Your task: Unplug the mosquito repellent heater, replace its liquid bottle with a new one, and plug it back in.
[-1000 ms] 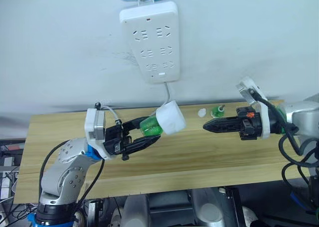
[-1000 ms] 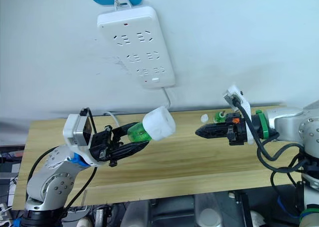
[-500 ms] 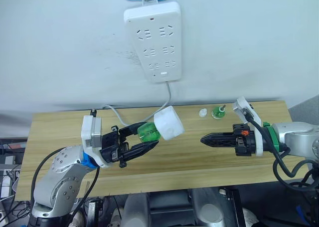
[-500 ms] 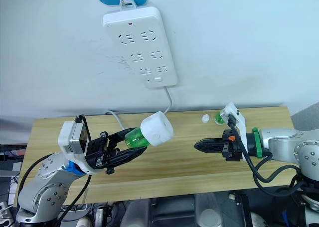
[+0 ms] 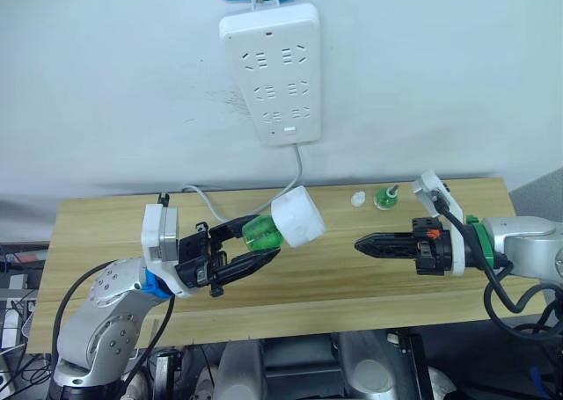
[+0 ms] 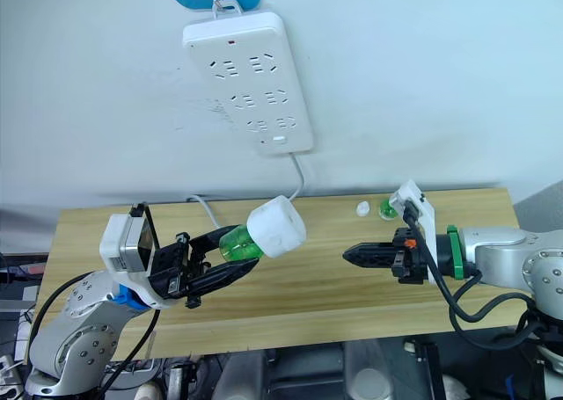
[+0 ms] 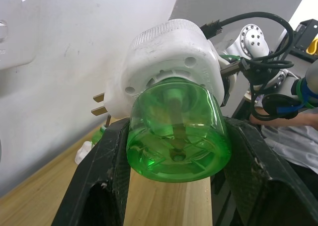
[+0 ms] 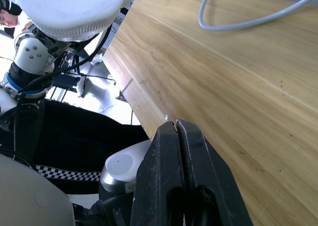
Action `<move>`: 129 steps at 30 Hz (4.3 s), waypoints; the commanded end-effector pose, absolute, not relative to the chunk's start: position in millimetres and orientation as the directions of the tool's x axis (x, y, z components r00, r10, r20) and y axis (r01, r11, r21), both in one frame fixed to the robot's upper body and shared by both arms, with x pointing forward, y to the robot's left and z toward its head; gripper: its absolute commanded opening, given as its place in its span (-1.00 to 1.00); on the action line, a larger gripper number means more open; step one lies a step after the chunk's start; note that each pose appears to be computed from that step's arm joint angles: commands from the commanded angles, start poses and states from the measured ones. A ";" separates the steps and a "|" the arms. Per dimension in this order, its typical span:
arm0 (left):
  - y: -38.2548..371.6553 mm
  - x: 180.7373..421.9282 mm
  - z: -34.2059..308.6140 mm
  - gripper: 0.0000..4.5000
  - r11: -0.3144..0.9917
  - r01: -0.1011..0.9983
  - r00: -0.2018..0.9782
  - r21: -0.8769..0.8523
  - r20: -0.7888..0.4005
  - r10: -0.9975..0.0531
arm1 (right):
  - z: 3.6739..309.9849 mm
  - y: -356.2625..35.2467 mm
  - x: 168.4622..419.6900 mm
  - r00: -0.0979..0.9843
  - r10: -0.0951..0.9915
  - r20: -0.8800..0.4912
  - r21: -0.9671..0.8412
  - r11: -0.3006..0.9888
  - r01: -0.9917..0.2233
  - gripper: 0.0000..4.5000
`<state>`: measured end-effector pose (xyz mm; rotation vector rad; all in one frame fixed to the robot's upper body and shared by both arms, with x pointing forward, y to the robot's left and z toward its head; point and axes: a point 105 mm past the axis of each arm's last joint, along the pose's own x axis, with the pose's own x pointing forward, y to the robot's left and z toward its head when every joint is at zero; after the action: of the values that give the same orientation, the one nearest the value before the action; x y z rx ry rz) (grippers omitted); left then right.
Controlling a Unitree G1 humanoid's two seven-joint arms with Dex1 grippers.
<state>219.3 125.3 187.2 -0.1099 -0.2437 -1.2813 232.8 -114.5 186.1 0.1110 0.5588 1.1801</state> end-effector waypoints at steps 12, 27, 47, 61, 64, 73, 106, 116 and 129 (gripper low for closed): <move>123.1 209.6 195.2 0.00 0.263 0.960 0.232 0.093 0.254 -0.939 | 190.1 -111.7 230.2 0.258 0.905 -0.337 0.359 0.377 -0.854 -0.98; 124.0 211.2 194.8 0.00 0.262 0.961 0.232 0.093 0.253 -0.939 | 189.4 -111.7 232.3 0.269 0.902 -0.338 0.359 0.387 -0.849 -0.98; 124.5 214.0 193.9 0.00 0.267 0.959 0.236 0.095 0.254 -0.938 | 162.6 -117.2 225.2 0.410 0.839 -0.358 0.186 0.494 -0.849 -0.98; 124.2 214.9 193.6 0.00 0.275 0.957 0.243 0.095 0.260 -0.935 | 155.2 -113.6 217.3 0.426 0.841 -0.335 0.196 0.504 -0.841 -0.98; 124.8 215.2 192.7 0.00 0.284 0.954 0.252 0.095 0.258 -0.933 | 155.0 -113.1 217.6 0.431 0.839 -0.331 0.194 0.507 -0.840 -0.98; 125.3 214.5 192.3 0.00 0.292 0.952 0.261 0.090 0.258 -0.930 | 153.6 -113.6 219.0 0.439 0.838 -0.322 0.191 0.512 -0.837 -0.98; 124.0 212.1 191.6 0.00 0.287 0.954 0.257 0.088 0.251 -0.933 | 173.5 -104.9 235.5 0.446 0.853 -0.272 0.163 0.497 -0.852 -0.57; 123.8 211.6 191.9 0.00 0.285 0.955 0.255 0.088 0.252 -0.934 | 170.8 -106.8 236.2 0.441 0.847 -0.296 0.172 0.501 -0.848 0.99; 122.5 211.6 192.6 0.00 0.272 0.958 0.243 0.090 0.252 -0.937 | 172.0 -108.5 238.9 0.450 0.844 -0.292 0.169 0.509 -0.844 -0.62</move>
<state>219.8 127.3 184.1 -0.1063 -0.2349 -1.2566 242.4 -112.3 165.5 0.0062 0.3870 1.0157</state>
